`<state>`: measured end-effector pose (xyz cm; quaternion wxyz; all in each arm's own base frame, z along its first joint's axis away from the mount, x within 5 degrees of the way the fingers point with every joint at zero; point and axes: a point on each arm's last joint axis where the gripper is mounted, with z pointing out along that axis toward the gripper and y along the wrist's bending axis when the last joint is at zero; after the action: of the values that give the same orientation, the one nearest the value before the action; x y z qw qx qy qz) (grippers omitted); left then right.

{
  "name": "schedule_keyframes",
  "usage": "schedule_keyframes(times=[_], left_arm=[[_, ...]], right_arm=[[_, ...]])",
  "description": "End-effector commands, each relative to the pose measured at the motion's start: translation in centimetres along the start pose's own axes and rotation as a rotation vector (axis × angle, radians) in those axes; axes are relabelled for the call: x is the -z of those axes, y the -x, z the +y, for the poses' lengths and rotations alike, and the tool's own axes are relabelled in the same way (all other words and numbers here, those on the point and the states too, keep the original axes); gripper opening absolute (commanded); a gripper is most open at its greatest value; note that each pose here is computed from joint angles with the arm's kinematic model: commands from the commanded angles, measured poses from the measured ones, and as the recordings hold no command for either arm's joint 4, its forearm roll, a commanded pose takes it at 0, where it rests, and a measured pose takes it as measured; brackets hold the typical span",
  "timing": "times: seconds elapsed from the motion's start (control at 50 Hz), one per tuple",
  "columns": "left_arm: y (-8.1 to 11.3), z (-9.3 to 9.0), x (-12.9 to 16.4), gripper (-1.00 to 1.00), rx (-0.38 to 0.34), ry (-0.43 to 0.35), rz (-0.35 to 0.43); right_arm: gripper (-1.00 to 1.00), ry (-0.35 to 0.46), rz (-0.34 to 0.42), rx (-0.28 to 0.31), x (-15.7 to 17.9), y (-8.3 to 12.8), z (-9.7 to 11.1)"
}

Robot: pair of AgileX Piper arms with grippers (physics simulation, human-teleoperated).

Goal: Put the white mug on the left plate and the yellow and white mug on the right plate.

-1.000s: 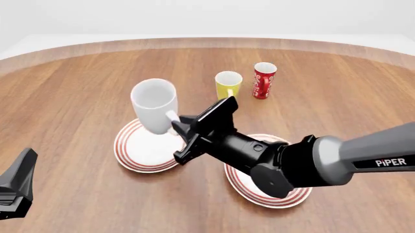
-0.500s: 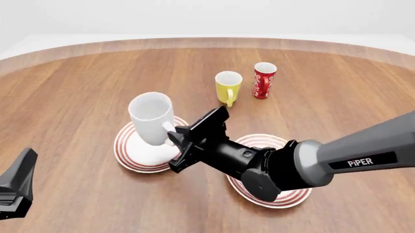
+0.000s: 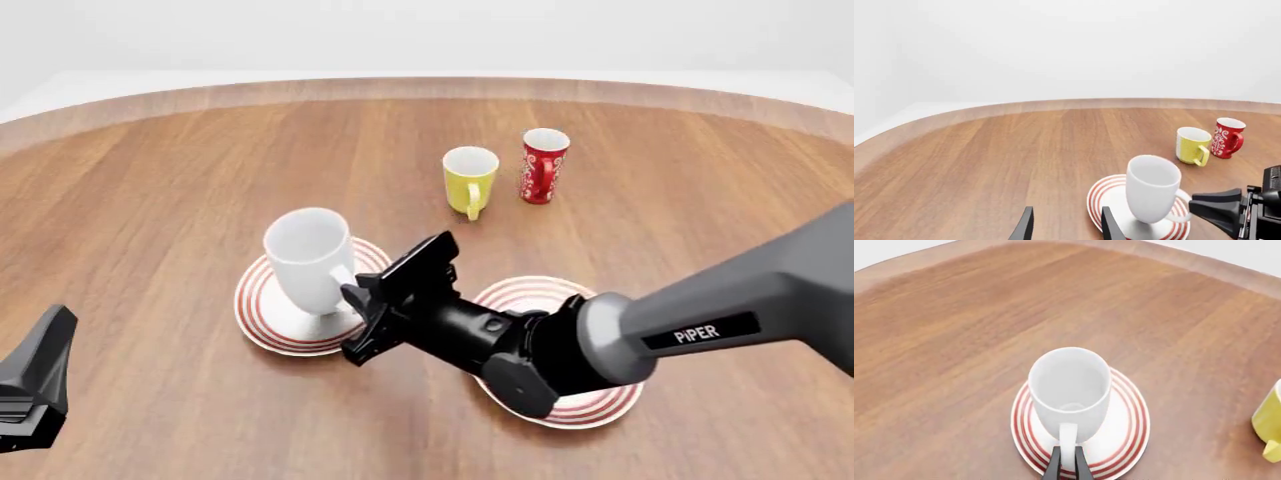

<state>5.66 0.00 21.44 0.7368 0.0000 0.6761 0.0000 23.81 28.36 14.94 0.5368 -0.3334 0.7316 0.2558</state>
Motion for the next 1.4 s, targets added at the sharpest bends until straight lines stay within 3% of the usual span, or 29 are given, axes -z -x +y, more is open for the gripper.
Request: schedule_keyframes(times=[0.02, 0.62, 0.64, 0.96, 1.4], left_arm=[[0.0, 0.0, 0.0, 1.00, 0.000, 0.000, 0.000], [0.0, 0.0, 0.0, 1.00, 0.000, 0.000, 0.000], [0.0, 0.0, 0.0, 1.00, 0.000, 0.000, 0.000], [0.0, 0.0, 0.0, 1.00, 0.000, 0.000, 0.000], [0.0, 0.0, 0.0, 1.00, 0.000, 0.000, 0.000]], right_arm=[[-1.00, -0.003, 0.012, -0.010, -0.6, -0.4, -0.1], [-1.00, -0.011, 0.039, -0.022, -1.3, -0.9, -0.4], [1.00, -0.012, 0.039, -0.022, -1.3, -0.9, -0.4], [1.00, -0.019, 0.050, -0.030, -1.6, -1.0, -0.7], [1.00, -0.045, 0.019, -0.017, 1.4, 1.2, -1.7]])
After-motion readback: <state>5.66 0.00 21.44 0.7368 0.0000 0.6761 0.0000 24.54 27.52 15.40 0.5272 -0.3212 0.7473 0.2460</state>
